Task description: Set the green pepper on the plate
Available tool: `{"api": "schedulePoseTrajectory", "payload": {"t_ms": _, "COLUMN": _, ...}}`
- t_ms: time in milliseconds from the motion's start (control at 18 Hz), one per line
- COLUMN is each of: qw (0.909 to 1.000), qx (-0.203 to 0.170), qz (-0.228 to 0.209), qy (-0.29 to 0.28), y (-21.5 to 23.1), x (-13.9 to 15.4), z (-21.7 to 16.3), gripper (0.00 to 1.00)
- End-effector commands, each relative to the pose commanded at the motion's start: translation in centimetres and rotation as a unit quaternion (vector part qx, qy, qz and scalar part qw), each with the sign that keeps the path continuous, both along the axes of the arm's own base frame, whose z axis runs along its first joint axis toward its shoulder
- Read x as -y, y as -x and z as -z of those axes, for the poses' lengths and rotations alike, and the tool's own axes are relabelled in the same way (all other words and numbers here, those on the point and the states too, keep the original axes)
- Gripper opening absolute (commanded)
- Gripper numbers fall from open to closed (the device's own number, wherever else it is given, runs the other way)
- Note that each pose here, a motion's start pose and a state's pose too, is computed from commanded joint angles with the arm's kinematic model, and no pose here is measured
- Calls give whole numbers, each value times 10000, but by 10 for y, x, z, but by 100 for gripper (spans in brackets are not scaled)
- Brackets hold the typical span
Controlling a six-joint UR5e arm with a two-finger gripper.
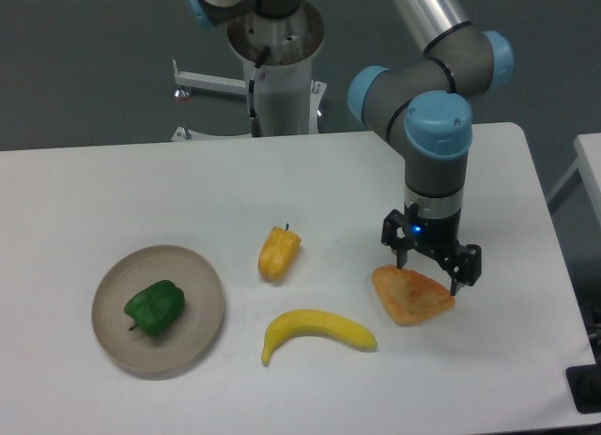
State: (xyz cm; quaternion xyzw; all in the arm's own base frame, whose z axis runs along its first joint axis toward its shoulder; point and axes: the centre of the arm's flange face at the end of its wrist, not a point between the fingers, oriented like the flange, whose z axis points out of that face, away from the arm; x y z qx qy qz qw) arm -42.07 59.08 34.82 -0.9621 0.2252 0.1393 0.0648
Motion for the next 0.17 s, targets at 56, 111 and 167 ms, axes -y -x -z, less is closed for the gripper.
{"api": "schedulePoseTrajectory", "payload": {"t_ms": 56, "qw": 10000, "qx": 11, "qz": -15, "qy": 11, "y": 3, "x": 0, "z": 4, "gripper": 100}}
{"api": "schedulePoseTrajectory", "payload": {"t_ms": 111, "qw": 10000, "qx": 4, "qz": -46, "qy": 8, "y": 8, "x": 3, "z": 3, "gripper": 100}}
{"api": "schedulePoseTrajectory", "payload": {"t_ms": 167, "qw": 10000, "qx": 2, "qz": -67, "qy": -1, "y": 13, "x": 4, "z": 2, "gripper": 100}}
